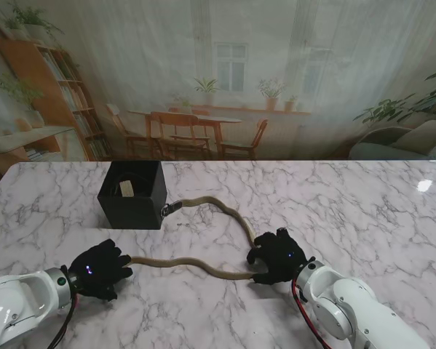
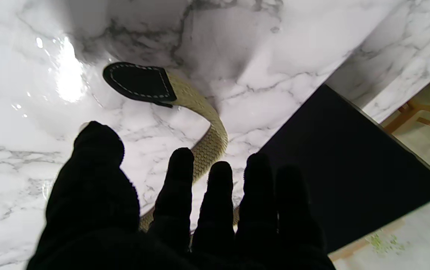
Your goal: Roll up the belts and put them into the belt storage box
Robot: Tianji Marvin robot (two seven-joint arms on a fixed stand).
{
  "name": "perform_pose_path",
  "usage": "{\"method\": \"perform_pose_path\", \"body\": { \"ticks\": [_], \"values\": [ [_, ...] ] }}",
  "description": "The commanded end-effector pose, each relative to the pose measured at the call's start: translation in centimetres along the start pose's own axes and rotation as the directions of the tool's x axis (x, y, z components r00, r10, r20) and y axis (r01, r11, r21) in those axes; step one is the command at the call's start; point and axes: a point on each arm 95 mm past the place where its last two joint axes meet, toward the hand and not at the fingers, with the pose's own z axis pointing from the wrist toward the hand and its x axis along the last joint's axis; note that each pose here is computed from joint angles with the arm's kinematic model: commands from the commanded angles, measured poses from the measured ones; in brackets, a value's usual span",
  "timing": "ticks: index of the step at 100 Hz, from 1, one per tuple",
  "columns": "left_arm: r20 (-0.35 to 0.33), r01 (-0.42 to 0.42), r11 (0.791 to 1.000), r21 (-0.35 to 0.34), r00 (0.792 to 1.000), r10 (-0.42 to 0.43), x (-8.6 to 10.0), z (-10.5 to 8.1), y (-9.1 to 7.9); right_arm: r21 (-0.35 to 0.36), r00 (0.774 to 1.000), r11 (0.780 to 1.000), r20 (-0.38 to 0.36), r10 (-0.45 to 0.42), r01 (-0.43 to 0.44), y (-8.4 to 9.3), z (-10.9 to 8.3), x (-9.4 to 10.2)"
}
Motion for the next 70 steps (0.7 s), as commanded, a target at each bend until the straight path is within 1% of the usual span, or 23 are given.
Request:
{"method": "perform_pose_path", "body": {
  "ticks": [1,14,26,31,39,46,57,70],
  "values": [
    [0.017,-0.009,1.000,0.018,1.000,0.009,-0.4,-0.4,-0.5,-0.028,1.000,1.000,-0.010,0.010,-0.010,0.5,-0.1,0.3],
    [0.046,0.003,0.994,0.114,0.999,-0.008,-0.8,-0.6,-1.6,-0.094,0.999,0.995,-0.024,0.029,-0.032,1.5,-0.5,0.5],
    [0.062,0.001,0.982,0.188,0.998,-0.013,-1.2,0.0,-3.1,-0.156,0.999,0.987,-0.024,0.026,-0.030,2.7,-0.8,0.2],
    [0.063,0.006,0.980,0.201,0.998,-0.019,-1.3,0.5,-3.7,-0.162,1.000,0.986,-0.014,0.020,-0.022,3.2,-0.9,-0.1],
    [0.044,0.020,0.975,0.219,0.999,-0.030,-1.2,1.7,-4.6,-0.146,1.000,0.989,0.010,0.022,-0.020,3.7,-0.8,-0.6],
    [0.024,0.030,0.975,0.222,0.999,-0.036,-1.2,2.8,-5.1,-0.148,0.999,0.989,0.028,0.020,-0.016,4.1,-0.4,-1.2],
    [-0.012,0.044,0.979,0.198,0.999,-0.043,-0.7,4.3,-5.8,-0.147,0.999,0.989,0.053,-0.008,0.016,4.4,0.5,-2.6],
    [-0.059,0.050,0.987,0.150,0.997,-0.041,-0.1,6.0,-6.0,-0.128,0.995,0.988,0.046,-0.086,0.091,4.8,1.0,-4.3]
  ]
}}
